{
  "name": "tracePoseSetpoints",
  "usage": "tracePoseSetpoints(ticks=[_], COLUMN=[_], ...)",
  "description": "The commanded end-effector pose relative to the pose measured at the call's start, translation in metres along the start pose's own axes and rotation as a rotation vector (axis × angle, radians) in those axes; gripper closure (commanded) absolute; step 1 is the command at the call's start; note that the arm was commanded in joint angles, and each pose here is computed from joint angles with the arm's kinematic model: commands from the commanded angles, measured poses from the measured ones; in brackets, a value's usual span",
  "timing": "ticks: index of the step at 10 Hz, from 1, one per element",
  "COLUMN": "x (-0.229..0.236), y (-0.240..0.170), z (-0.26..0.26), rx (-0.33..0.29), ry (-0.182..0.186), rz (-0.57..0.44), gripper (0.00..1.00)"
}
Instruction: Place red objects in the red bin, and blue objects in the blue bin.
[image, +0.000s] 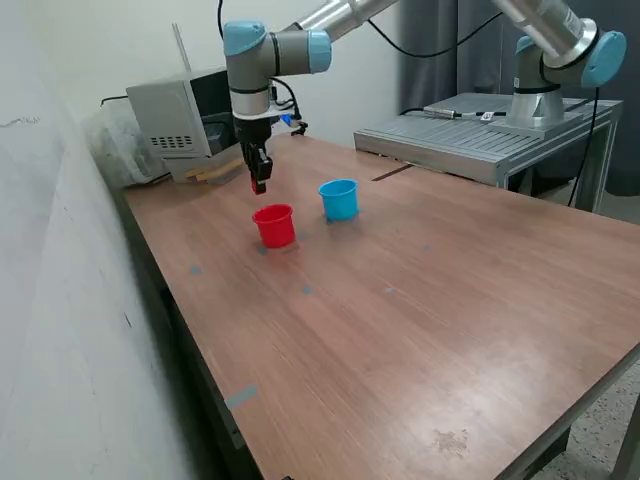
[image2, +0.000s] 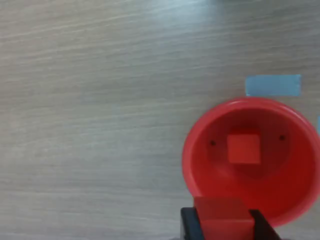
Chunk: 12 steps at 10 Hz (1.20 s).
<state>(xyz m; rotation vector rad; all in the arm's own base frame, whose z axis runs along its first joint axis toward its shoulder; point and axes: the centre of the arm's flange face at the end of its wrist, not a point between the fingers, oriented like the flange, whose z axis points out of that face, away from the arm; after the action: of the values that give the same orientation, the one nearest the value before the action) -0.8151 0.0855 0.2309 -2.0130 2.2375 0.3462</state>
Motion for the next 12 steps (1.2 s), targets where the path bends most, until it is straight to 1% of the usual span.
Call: tracePoseSetpoints(ticks=[1,5,7,8,12], x=[-0.004,0.017,0.018,0.018,0.018], y=[0.000,-0.004,-0.004,-0.004,-0.007], z=[0.010,0.012,0.013,0.013,0.016], rx=[0.012,0.028,0.026,0.025,0.036], ry=[0.004,0.011,0.020,0.018,0.019], rz=[0.004,-0.023,-0.021,-0.019,-0.026], gripper=[1.00,1.00,1.00,0.00,0.00])
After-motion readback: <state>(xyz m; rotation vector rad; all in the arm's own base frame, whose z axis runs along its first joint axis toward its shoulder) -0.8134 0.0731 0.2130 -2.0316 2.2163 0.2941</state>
